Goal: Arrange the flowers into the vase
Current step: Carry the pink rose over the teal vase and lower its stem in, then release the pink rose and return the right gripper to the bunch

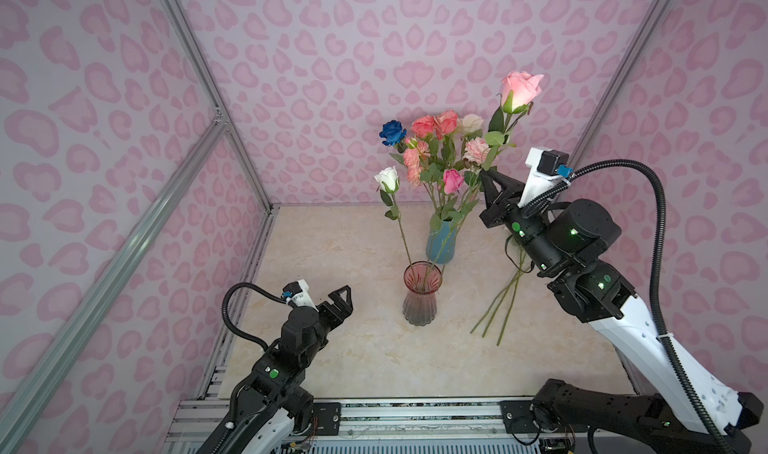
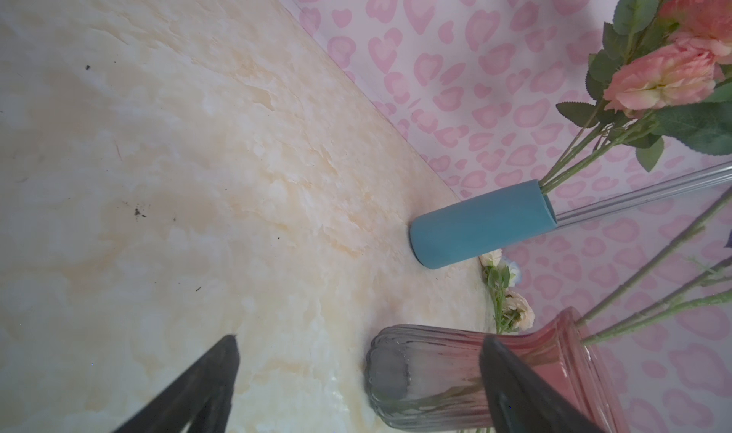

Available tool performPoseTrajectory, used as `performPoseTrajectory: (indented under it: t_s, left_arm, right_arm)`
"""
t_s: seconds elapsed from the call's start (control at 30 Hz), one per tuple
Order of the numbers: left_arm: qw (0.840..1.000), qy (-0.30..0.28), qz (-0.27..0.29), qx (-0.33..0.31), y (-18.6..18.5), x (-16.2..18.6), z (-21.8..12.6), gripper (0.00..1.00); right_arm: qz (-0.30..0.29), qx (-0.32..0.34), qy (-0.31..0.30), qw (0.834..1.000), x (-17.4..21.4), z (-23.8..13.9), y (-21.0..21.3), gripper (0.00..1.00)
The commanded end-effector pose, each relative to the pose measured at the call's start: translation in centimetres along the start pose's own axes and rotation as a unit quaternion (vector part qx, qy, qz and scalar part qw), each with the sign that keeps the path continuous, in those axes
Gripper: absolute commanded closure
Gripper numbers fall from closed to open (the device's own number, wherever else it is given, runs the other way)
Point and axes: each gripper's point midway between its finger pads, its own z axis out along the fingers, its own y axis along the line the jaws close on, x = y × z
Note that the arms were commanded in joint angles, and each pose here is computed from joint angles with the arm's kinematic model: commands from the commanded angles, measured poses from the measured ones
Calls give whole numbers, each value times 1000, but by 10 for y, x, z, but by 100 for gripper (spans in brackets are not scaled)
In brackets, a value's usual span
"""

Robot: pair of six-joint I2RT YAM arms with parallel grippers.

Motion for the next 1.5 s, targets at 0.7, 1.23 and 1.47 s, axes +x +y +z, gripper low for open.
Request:
performPoseTrajectory:
  t_s: [0.7, 1.23, 1.47]
  left_arm:
    - [999, 28, 29, 33, -15, 10, 11, 4]
    - [998, 45, 33, 29, -15, 17, 21, 4]
    - [997, 55, 41, 32, -25, 17, 29, 4]
  right_arm:
    - [-60, -19, 137, 989, 164, 22, 10, 100]
    - [-58, -9, 159, 985, 183, 1, 5, 65]
    - [-61, -10, 156, 986, 174, -14, 6, 62]
